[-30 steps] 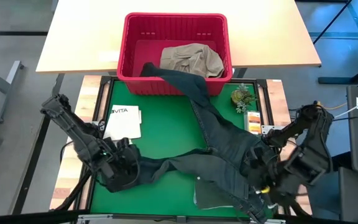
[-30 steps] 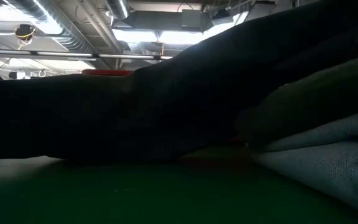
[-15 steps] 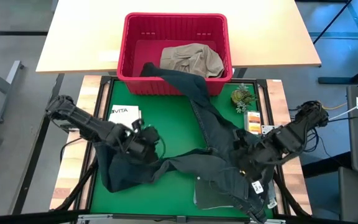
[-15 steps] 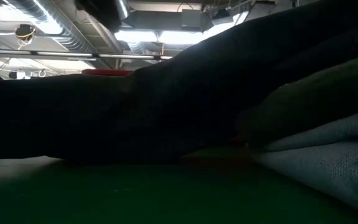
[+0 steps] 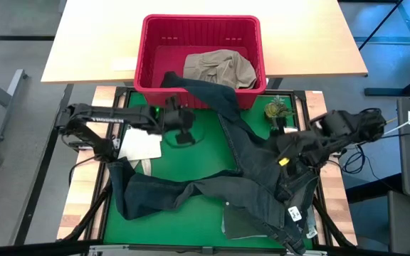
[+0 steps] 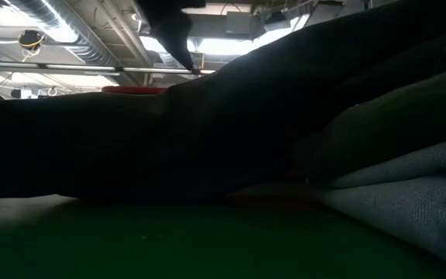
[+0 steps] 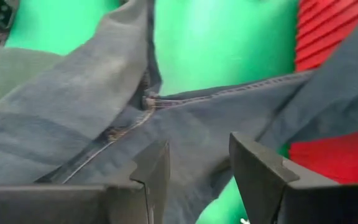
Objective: Fold Laundry from Bin
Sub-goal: Remove the dark blue jean from the red bin
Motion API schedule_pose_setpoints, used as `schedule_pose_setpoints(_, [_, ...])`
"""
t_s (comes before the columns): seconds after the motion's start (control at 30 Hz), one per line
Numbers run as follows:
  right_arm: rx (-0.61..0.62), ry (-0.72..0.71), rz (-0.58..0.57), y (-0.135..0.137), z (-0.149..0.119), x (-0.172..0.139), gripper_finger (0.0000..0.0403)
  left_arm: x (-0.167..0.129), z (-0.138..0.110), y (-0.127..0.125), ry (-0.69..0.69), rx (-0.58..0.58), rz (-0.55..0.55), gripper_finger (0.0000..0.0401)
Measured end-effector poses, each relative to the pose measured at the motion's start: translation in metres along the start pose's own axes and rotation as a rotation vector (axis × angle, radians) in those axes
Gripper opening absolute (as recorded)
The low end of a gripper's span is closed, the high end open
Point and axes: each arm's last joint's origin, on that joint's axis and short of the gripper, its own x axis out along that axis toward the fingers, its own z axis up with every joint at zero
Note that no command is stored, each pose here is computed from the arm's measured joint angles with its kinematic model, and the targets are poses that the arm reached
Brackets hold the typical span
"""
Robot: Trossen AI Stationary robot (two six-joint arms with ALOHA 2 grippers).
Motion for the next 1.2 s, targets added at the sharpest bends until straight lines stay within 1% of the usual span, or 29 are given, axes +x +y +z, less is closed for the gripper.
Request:
schedule_pose_setpoints(0.1, [0.007,-0.037,-0.016,-0.007,-0.002,0.000,0.0163,0.012,0.002,0.019,-0.003,0.059,0.045,0.0124])
schedule_pose_setpoints(0.2, [0.005,-0.107,-0.015,-0.009,-0.010,0.012,0.0163,0.023,0.003,0.036,-0.009,0.100,0.057,0.0124])
schedule_pose_setpoints(0.37, [0.044,-0.193,-0.008,-0.009,-0.037,0.036,0.0163,0.035,0.001,0.058,-0.003,0.147,0.069,0.0124])
schedule_pose_setpoints(0.5, [0.080,-0.251,-0.024,-0.009,-0.060,0.050,0.0163,0.047,-0.003,0.069,0.038,0.176,0.086,0.0124])
schedule_pose_setpoints(0.63, [0.103,-0.289,-0.031,-0.007,-0.078,0.064,0.0163,0.067,-0.006,0.073,0.073,0.222,0.059,0.0124])
schedule_pose_setpoints(0.7, [0.108,-0.312,-0.031,-0.006,-0.084,0.069,0.0163,0.074,-0.005,0.073,0.070,0.213,0.069,0.0124])
schedule_pose_setpoints(0.77, [0.104,-0.294,-0.028,-0.004,-0.090,0.075,0.0163,0.079,-0.004,0.074,0.068,0.199,0.094,0.0124])
schedule_pose_setpoints(0.9, [0.112,-0.265,-0.009,0.000,-0.096,0.086,0.0163,0.081,0.003,0.076,0.011,0.193,0.115,0.0124])
schedule_pose_setpoints(1.07, [0.121,-0.291,0.001,0.003,-0.098,0.099,0.0163,0.080,0.007,0.077,-0.035,0.180,0.128,0.0124])
schedule_pose_setpoints(1.2, [0.123,-0.307,0.001,0.004,-0.098,0.104,0.0163,0.081,0.008,0.076,-0.059,0.177,0.093,0.0124])
